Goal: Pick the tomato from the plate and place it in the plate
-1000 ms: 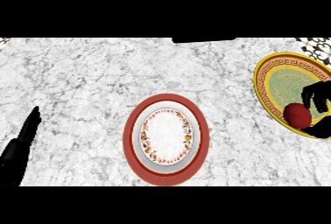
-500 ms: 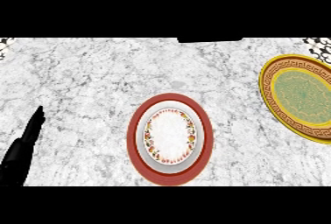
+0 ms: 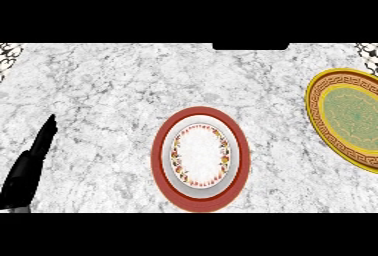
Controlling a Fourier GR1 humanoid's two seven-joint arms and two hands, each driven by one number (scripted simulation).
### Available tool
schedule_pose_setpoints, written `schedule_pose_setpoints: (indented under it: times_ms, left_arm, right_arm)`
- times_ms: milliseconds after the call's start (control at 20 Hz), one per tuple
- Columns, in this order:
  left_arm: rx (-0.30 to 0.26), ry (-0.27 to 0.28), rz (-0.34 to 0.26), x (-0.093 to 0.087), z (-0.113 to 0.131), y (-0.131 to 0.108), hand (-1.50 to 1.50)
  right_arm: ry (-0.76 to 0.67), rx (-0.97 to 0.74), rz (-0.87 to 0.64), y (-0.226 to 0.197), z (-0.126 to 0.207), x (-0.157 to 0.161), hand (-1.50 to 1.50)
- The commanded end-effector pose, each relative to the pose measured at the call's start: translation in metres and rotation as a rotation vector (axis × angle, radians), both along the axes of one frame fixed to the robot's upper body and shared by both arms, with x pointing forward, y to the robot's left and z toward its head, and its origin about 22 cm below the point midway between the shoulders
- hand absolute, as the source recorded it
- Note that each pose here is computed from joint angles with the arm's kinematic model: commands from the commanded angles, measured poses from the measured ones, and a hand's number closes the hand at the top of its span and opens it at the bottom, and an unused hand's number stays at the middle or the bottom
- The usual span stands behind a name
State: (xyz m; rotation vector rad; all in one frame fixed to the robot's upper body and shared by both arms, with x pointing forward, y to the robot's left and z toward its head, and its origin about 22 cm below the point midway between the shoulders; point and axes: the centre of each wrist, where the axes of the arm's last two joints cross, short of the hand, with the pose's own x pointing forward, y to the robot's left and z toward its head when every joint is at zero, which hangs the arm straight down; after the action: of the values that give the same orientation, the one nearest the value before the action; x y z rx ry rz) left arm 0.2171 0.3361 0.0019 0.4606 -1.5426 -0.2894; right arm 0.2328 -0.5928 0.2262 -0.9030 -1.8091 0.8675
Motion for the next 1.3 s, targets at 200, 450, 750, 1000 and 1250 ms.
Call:
schedule_pose_setpoints:
  times_ms: [200,450,750,1000,1250]
  left_arm:
    - [0.000,0.015,-0.014,0.005,-0.007,-0.005,0.00]
    - [0.015,0.013,-0.036,0.008,-0.007,-0.013,0.00]
    - [0.016,0.012,-0.022,0.014,-0.005,-0.019,0.00]
    - [-0.004,0.026,-0.022,-0.002,-0.010,-0.015,0.00]
    - [0.024,0.003,-0.020,0.011,0.005,0.003,0.00]
  right_arm:
    - [0.019,0.091,0.205,-0.008,0.006,-0.002,1.50]
    - [0.098,0.098,0.229,0.020,-0.005,0.038,1.50]
    - [0.225,0.039,0.264,0.061,-0.032,0.082,1.50]
    - [0.302,-0.007,0.274,0.087,-0.048,0.107,1.50]
    - [0.388,-0.005,0.331,0.121,-0.099,0.126,1.50]
